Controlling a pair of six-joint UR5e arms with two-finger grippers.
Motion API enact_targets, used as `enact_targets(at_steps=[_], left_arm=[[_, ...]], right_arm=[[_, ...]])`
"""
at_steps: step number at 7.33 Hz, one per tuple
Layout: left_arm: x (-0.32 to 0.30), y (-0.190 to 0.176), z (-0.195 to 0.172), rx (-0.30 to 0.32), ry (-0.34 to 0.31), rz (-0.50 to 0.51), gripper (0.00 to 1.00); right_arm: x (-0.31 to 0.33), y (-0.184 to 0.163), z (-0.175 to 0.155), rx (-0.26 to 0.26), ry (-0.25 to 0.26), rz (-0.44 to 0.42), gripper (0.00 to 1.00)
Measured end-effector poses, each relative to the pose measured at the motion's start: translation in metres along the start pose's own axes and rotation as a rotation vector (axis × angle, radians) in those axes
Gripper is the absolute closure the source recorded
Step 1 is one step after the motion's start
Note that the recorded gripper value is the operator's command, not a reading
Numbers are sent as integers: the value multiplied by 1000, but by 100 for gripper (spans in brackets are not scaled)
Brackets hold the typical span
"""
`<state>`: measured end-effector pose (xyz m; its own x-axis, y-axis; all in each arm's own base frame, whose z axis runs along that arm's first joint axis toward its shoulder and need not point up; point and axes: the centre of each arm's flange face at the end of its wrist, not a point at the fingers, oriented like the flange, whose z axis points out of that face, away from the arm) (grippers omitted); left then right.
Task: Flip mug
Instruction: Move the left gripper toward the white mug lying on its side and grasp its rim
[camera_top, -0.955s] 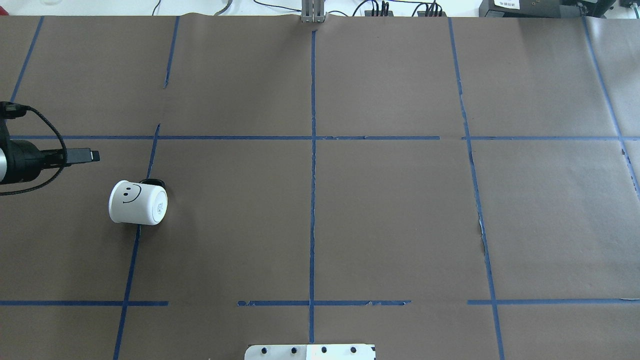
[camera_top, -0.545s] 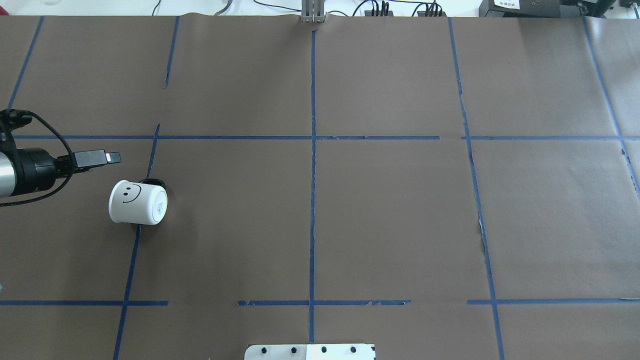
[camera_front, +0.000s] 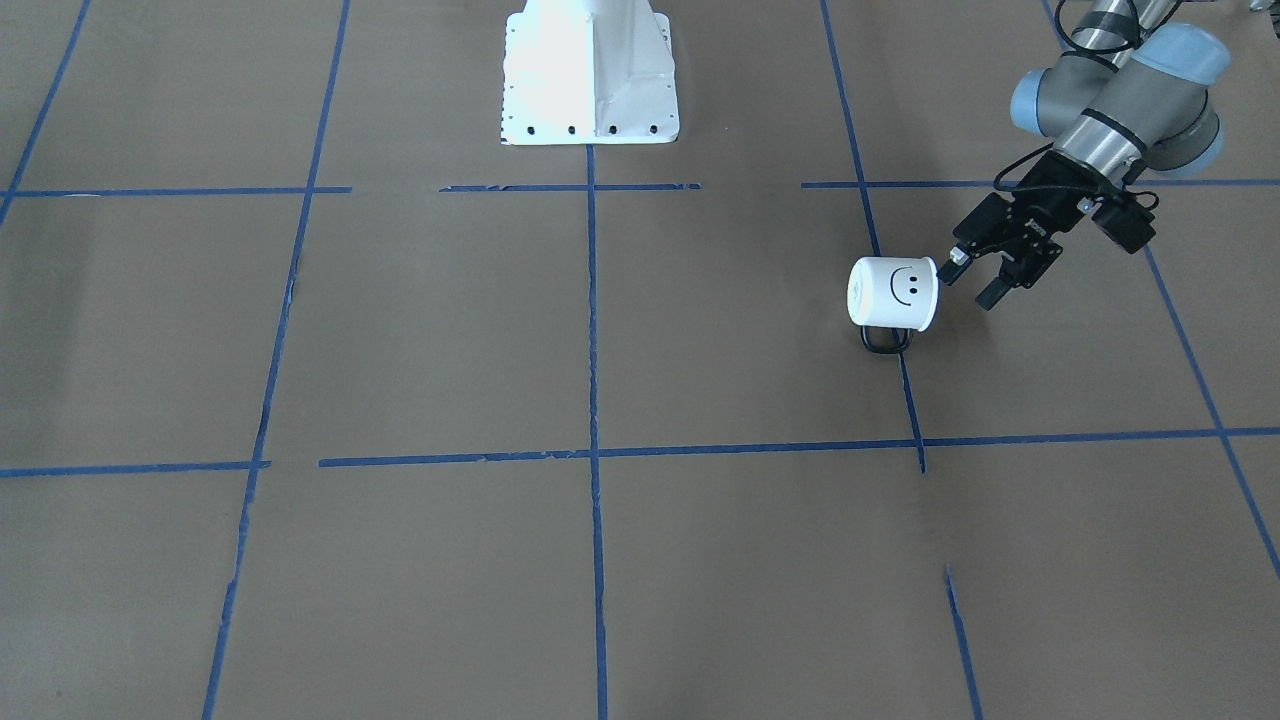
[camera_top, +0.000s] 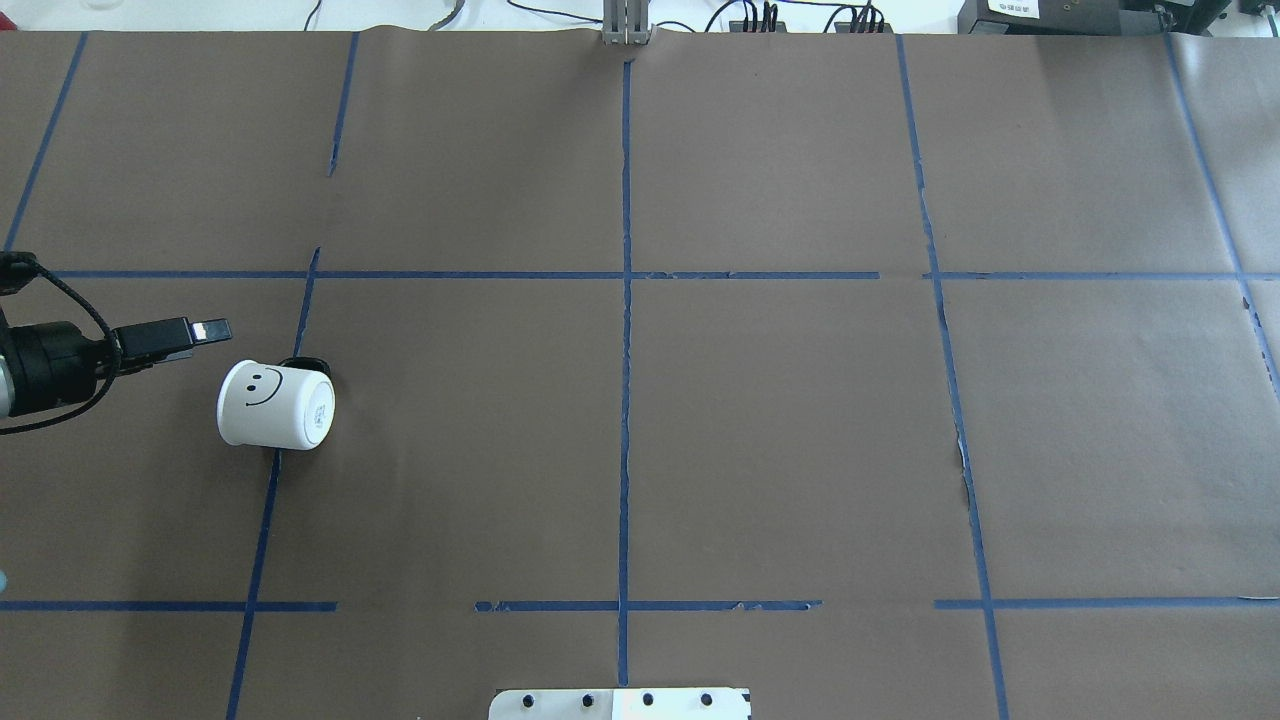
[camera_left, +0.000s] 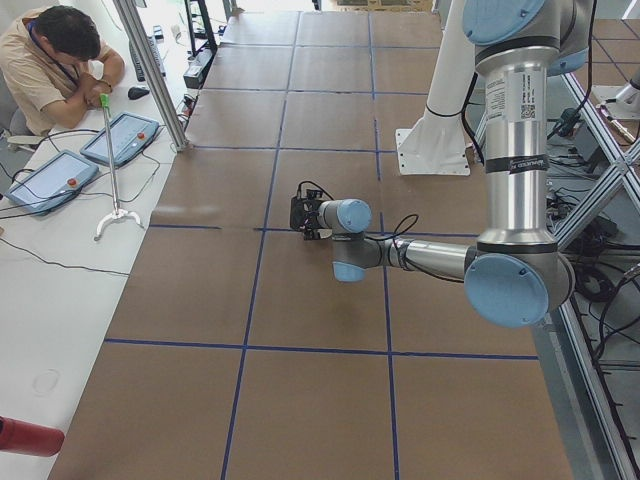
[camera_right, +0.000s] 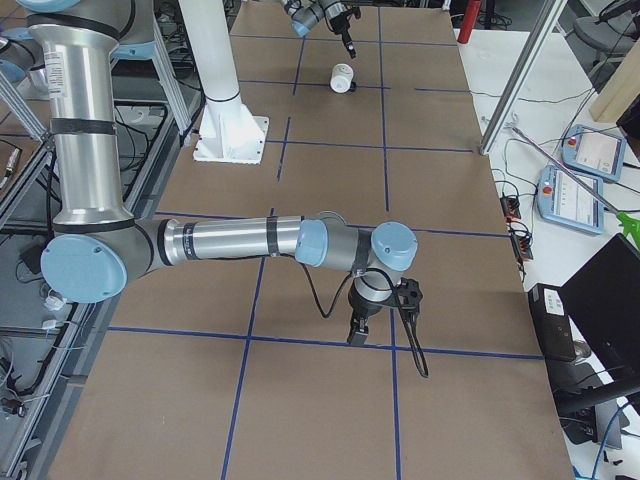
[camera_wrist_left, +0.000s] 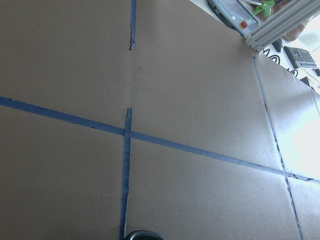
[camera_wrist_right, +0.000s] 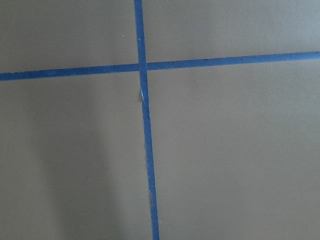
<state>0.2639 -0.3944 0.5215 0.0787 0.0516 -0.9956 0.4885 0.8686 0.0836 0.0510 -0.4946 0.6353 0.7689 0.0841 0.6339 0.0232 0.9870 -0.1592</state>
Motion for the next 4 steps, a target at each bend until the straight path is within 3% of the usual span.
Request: enact_targets(at_steps=[2,4], left_arm=[[-15,11,24,-23,115,-34,0],[-22,27,42,-68,150,-55,0]], right_arm=[[0,0,0,0,0,0,0],[0,0,0,0,0,0,0]])
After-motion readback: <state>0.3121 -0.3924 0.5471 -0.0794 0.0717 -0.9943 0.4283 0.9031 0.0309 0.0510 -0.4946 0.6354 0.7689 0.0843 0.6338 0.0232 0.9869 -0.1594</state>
